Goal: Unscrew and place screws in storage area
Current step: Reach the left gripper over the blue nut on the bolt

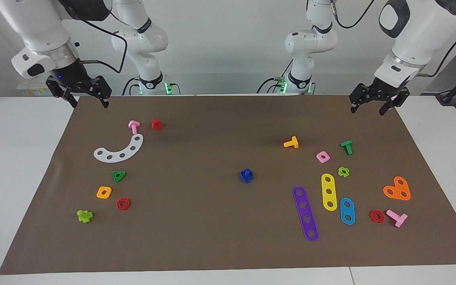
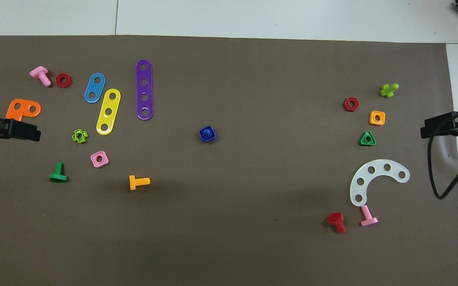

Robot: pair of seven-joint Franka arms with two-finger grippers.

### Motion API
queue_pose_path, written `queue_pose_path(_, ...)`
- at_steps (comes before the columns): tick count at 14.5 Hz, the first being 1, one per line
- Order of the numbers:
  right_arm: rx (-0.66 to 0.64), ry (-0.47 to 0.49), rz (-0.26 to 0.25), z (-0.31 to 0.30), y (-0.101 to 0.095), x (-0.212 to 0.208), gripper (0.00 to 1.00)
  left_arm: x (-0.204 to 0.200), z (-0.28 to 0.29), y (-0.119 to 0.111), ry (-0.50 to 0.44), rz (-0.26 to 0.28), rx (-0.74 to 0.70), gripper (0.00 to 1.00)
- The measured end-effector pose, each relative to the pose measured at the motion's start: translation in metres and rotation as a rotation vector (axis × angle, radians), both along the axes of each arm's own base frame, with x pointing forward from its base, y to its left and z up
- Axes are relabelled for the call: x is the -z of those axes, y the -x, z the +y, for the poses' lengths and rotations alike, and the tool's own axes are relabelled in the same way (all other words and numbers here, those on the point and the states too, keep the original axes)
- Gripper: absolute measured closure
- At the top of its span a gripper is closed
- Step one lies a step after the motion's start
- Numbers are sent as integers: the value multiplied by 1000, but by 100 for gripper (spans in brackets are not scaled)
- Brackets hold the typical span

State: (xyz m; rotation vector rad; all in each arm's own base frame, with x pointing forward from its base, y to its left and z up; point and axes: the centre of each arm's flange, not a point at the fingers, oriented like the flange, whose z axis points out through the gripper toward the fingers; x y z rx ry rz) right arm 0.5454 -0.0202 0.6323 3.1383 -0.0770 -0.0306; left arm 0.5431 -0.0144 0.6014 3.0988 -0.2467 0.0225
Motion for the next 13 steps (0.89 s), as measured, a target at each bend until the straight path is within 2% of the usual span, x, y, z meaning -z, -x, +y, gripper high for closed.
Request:
queue_pose_path(8, 0, 0, 3, 0, 0, 1, 0, 11, -13, 6, -2, 29, 33, 0)
queue_pose_path(13, 0, 0, 4, 0, 0, 2, 0, 34, -117, 12, -3, 40, -117, 0)
